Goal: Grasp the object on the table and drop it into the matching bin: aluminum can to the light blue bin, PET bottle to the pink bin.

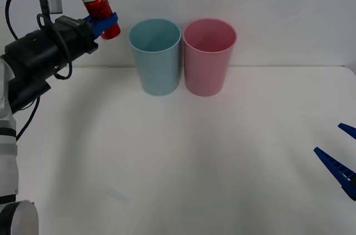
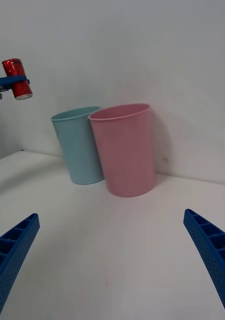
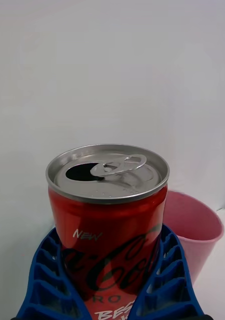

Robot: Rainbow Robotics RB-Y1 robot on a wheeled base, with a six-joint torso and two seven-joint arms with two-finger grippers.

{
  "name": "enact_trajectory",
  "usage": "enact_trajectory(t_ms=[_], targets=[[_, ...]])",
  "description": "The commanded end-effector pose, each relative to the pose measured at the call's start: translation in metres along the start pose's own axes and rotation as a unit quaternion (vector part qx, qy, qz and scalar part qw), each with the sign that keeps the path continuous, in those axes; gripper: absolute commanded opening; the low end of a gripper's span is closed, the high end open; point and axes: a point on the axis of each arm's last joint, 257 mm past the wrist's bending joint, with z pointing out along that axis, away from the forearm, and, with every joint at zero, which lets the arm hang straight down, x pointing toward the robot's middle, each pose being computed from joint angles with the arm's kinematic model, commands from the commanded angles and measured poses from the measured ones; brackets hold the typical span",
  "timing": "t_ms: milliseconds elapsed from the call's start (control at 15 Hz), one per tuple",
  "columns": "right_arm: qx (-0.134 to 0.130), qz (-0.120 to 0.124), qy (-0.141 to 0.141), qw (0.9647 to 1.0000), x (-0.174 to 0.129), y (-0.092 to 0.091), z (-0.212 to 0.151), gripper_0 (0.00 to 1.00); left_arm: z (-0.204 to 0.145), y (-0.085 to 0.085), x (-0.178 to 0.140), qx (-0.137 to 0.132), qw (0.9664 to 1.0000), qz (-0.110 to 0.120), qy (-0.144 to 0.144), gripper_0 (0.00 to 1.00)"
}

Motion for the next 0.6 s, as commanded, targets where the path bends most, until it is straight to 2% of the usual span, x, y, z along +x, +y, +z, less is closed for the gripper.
enact_trajectory(t_ms=[67,267,600], targets=[[0.0,0.0,0.0,1.0,0.0,0.0,0.0,1.0,0.027,0.008,-0.002,0.008,0.9999,-0.004,0.012,0.01],[0.0,0.0,0.0,1.0,0.0,0.0,0.0,1.0,0.05,0.012,-0.001,0.008,0.9997,-0.003,0.024,0.01],[0.0,0.0,0.0,1.0,0.0,0.0,0.0,1.0,0.086,0.004,-0.003,0.008,0.9994,0.006,0.034,0.01]])
